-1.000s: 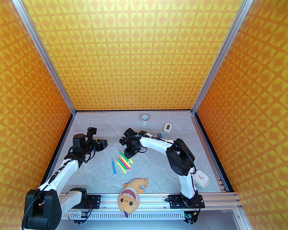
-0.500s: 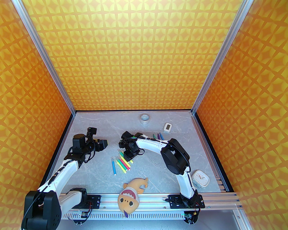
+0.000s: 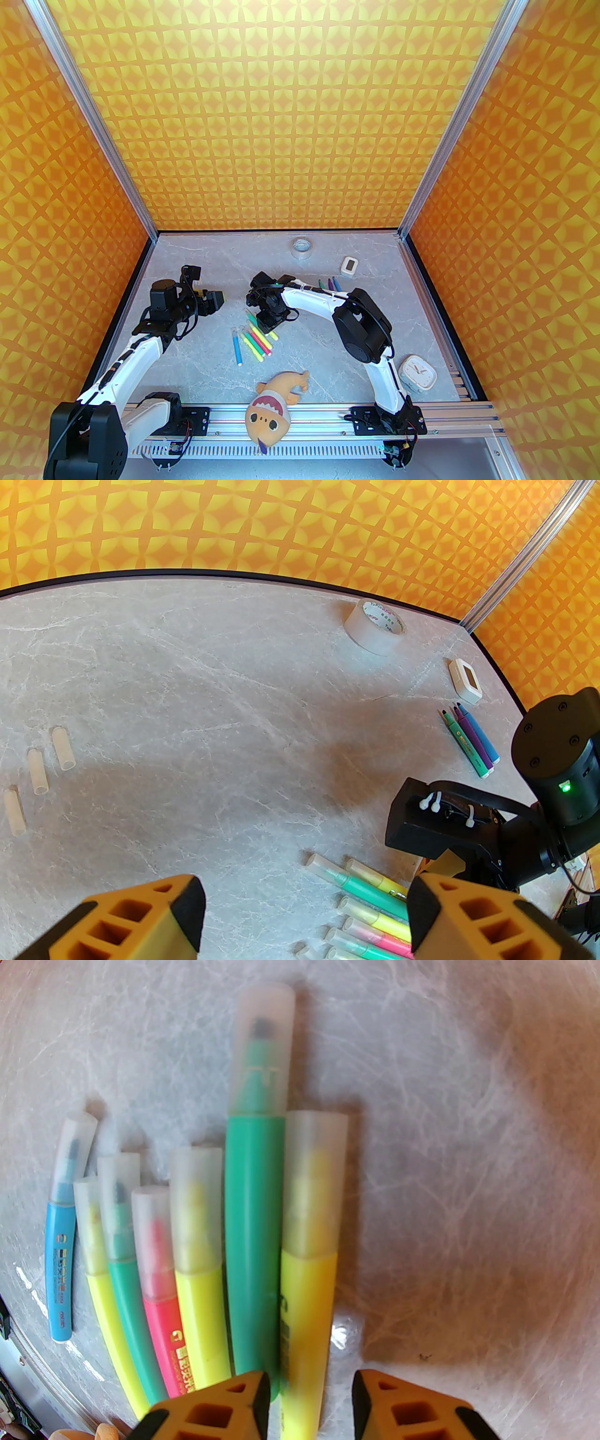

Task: Open the pen caps

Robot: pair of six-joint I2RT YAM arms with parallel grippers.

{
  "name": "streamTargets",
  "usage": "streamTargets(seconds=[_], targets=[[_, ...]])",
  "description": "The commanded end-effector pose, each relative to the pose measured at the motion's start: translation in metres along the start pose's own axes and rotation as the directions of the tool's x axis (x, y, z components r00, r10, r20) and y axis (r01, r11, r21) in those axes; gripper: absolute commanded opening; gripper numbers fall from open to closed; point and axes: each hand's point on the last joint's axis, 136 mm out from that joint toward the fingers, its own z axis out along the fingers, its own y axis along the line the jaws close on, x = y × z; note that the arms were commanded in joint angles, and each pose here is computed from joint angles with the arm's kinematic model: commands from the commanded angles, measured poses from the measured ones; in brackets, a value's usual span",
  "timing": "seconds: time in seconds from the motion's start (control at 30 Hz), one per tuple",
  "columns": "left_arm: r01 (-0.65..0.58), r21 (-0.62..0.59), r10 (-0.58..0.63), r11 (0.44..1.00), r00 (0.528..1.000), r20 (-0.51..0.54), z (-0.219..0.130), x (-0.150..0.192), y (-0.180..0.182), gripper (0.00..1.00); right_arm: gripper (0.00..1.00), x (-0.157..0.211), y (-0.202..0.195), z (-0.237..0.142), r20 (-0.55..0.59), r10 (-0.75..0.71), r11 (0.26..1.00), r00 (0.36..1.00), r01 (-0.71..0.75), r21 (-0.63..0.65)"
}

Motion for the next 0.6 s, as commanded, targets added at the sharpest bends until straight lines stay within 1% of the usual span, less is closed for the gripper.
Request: streamTargets(seconds=[0.0, 0.4, 0.57], targets=[[-0.014, 0.023, 0.015, 1.000, 1.000, -0.008, 0.002, 0.004, -0.004, 0.75, 0.35, 0.001, -0.003, 0.004, -0.018, -0.009, 1.000, 1.000, 0.009, 0.025], [-0.015, 0.023, 0.015, 1.000, 1.000, -0.007, 0.001, 0.003, -0.004, 0.75, 0.35, 0.006, -0.006, 0.014, -0.065, -0.010, 0.999, 0.998, 0.012, 0.033], [-0.014, 0.023, 0.014, 1.000, 1.000, -0.010, 0.001, 0.003, -0.004, 0.75, 0.35, 0.007, -0.012, 0.016, -0.087, -0.008, 0.998, 0.996, 0.014, 0.067]])
